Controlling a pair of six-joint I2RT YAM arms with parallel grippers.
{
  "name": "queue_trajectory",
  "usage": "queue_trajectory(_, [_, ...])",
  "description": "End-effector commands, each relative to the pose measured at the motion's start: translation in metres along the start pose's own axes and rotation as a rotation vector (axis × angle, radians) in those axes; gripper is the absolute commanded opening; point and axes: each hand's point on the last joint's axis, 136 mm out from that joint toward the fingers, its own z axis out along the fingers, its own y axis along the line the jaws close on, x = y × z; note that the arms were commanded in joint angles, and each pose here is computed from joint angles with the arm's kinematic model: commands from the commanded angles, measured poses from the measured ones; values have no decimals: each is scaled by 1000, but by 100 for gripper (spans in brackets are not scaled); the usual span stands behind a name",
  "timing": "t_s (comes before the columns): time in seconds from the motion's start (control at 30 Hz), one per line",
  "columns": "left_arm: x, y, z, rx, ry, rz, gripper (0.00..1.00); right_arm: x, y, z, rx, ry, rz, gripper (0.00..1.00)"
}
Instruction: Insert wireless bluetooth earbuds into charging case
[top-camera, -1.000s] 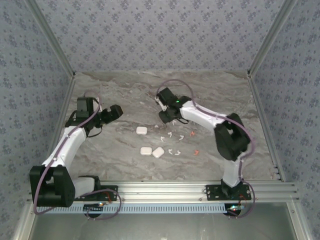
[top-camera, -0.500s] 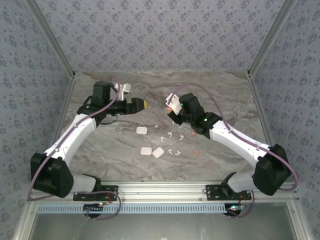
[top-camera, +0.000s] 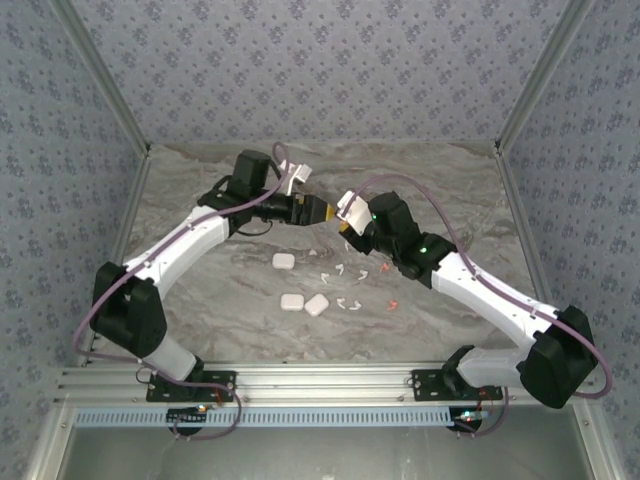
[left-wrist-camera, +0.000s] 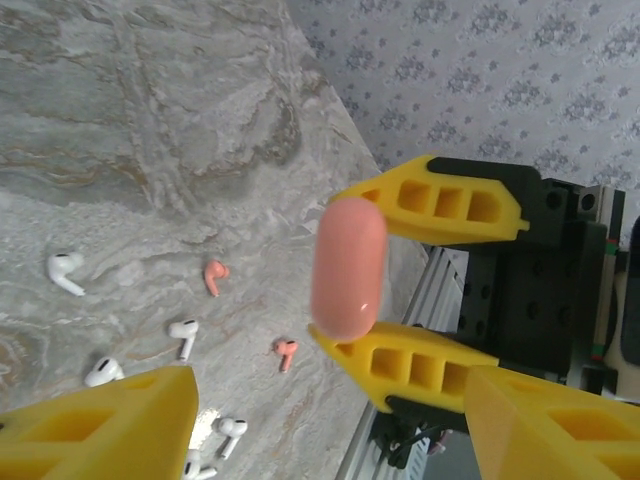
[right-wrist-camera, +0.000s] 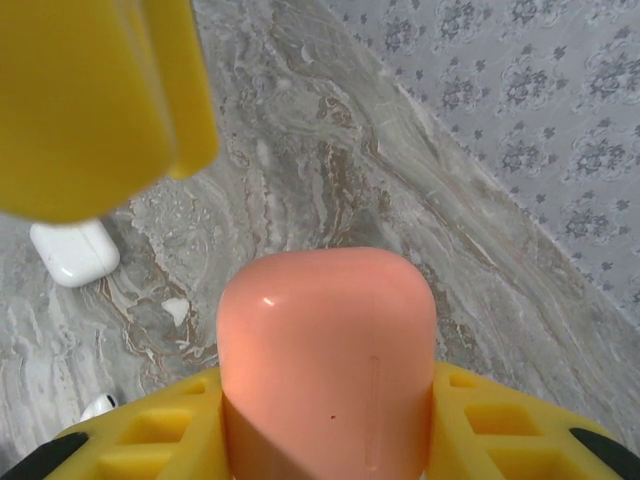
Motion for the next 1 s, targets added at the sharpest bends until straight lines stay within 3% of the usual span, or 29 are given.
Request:
queue_trajectory(0.0, [-12, -22, 7, 66, 0, 67, 66, -9, 1, -10, -7, -42, -4, 33])
queue_trajectory(0.23, [-11, -22, 19, 82, 28, 56, 54, -9, 5, -11, -29, -51, 20, 33])
queue_trajectory(0.6, [-3, -23, 30, 105, 63, 45, 46, -14, 7, -10, -42, -77, 44, 33])
queue_trajectory(0.97, [-3, -23, 32, 114, 66, 47, 29, -13, 12, -7, -84, -75, 52, 34])
